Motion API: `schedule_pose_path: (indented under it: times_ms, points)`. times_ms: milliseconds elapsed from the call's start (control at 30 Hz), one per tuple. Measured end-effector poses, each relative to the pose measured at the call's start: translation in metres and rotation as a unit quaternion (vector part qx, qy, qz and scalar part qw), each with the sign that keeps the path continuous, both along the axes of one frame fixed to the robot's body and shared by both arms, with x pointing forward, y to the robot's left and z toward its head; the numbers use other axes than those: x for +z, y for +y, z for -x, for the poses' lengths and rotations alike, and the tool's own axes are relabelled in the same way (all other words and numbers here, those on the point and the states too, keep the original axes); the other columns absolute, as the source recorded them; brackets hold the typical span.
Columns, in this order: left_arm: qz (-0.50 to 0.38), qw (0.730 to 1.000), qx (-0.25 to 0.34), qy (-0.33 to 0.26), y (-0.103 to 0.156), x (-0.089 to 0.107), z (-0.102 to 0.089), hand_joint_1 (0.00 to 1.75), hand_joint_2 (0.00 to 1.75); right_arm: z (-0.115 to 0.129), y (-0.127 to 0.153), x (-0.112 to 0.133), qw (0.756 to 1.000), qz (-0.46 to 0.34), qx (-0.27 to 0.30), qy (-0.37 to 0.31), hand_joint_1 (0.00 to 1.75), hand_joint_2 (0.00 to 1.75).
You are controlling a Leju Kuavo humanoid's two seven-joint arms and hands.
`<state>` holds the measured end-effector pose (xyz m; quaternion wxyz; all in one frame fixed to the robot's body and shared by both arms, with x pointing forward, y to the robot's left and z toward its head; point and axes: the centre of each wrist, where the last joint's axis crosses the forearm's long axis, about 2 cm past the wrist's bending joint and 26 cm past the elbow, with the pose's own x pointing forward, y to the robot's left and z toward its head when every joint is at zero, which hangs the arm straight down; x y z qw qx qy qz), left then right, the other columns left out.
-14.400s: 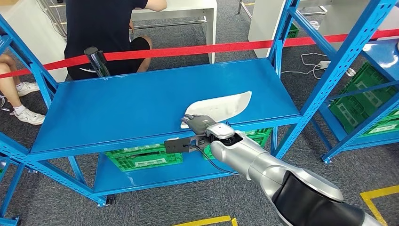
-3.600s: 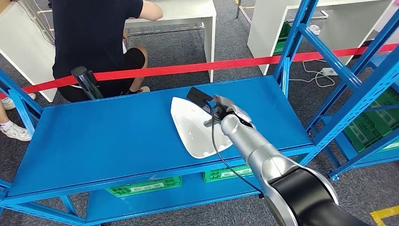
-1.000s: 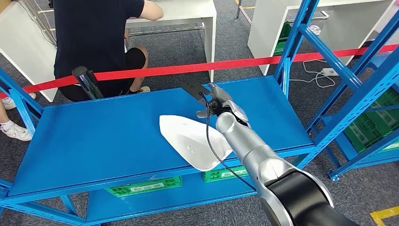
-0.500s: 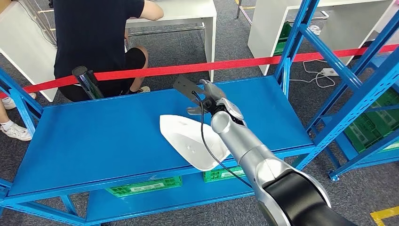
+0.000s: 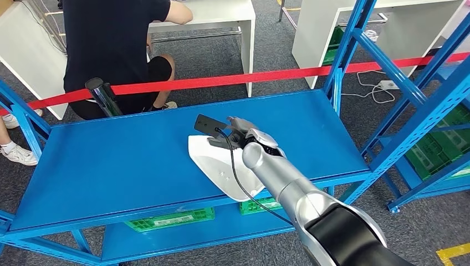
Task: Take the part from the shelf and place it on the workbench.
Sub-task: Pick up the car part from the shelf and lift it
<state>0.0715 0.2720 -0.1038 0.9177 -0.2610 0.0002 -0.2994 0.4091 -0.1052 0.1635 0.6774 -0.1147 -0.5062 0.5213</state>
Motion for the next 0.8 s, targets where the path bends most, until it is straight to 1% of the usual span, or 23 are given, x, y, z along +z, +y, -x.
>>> schedule_pose_path:
  times_ms: [100,800]
  points:
    - [0.000,1.000,0.000,0.000,0.0000,0.0000,0.0000,0.00,0.00,0.0010,0.0007,-0.0012,1.000,0.009,0.000,0.003,0.00,1.75]
    - [0.001,1.000,0.003,-0.001,0.0003,0.0000,0.0002,0.00,0.00,0.0033,-0.0002,-0.0073,0.999,0.027,-0.010,0.020,0.00,1.75]
